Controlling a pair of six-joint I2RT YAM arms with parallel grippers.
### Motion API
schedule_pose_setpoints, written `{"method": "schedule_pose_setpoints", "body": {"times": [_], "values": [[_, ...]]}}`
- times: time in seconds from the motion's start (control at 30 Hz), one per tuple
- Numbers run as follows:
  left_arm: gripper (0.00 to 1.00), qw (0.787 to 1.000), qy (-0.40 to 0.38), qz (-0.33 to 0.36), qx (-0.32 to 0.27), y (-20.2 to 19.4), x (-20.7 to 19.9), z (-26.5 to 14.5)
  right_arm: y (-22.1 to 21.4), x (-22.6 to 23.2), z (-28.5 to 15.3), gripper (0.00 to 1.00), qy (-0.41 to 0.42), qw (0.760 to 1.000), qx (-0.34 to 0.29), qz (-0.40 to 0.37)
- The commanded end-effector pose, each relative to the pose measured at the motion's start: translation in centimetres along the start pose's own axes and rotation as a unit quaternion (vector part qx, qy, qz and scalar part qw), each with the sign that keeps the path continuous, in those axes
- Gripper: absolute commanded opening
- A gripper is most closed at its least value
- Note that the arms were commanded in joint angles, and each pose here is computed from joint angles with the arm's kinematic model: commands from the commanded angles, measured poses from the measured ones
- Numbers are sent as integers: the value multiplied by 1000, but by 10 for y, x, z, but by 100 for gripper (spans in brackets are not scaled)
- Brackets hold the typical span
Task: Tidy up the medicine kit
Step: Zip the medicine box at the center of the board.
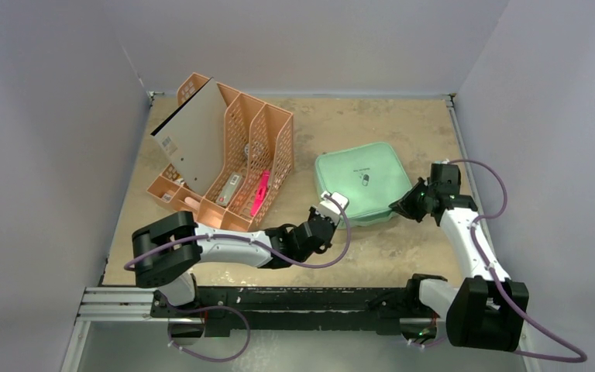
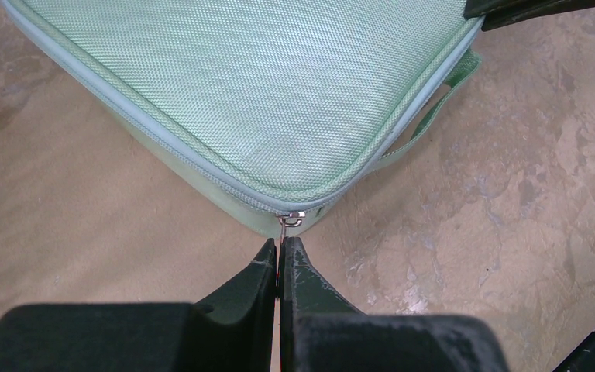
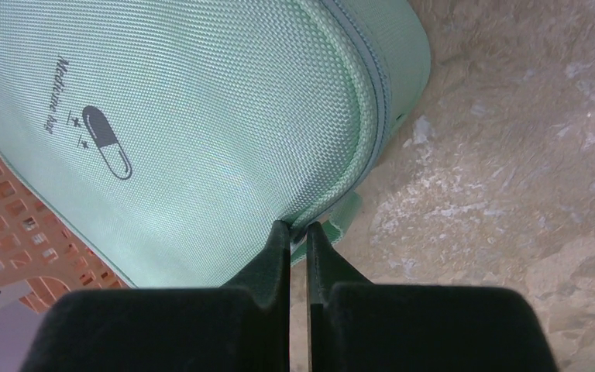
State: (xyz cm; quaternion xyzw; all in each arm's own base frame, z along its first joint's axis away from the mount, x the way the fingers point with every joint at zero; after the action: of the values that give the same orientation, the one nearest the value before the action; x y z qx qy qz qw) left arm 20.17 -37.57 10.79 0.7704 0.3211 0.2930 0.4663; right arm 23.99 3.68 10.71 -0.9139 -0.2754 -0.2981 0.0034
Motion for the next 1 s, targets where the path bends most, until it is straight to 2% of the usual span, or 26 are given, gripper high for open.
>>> {"method": "schedule_pose_setpoints", "body": {"times": [0.0, 0.17, 0.47, 0.67, 0.73, 0.87, 0.97], "values": [[0, 996, 61, 45, 39, -22, 32, -2, 35, -33, -1, 0, -96, 990, -73, -71], [0, 993, 72, 83, 36, -19, 37, 7, 41, -39, 6, 0, -118, 987, -65, -92], [0, 992, 85, 90, 22, -11, 45, 17, 65, -20, 0, 0, -123, 982, -78, -120], [0, 997, 50, 54, 16, -11, 37, 27, 67, -10, 9, 0, -115, 983, -47, -132], [0, 998, 41, 49, 19, -9, 32, 27, 61, -4, 6, 8, -104, 987, -31, -119], [0, 999, 29, 45, 8, -3, 23, 24, 54, 11, -4, 34, -60, 994, -35, -89], [0, 999, 25, 44, 5, -1, 20, 25, 44, 20, -10, 41, -32, 997, -21, -64]]}}
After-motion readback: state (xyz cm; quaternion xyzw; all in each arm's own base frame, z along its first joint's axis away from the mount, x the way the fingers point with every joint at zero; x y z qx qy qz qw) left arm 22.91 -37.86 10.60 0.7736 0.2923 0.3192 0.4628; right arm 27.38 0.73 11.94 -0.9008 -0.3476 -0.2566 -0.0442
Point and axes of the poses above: each gripper's point midway between its finger pads, its own z axis out along the fingers, its own x axis along the line the jaws close on, y = z × x, the point moved 2 cm from there along -z, back along the fingers, and after that the axes turned 12 degrees about z, right-handed, at the moved point
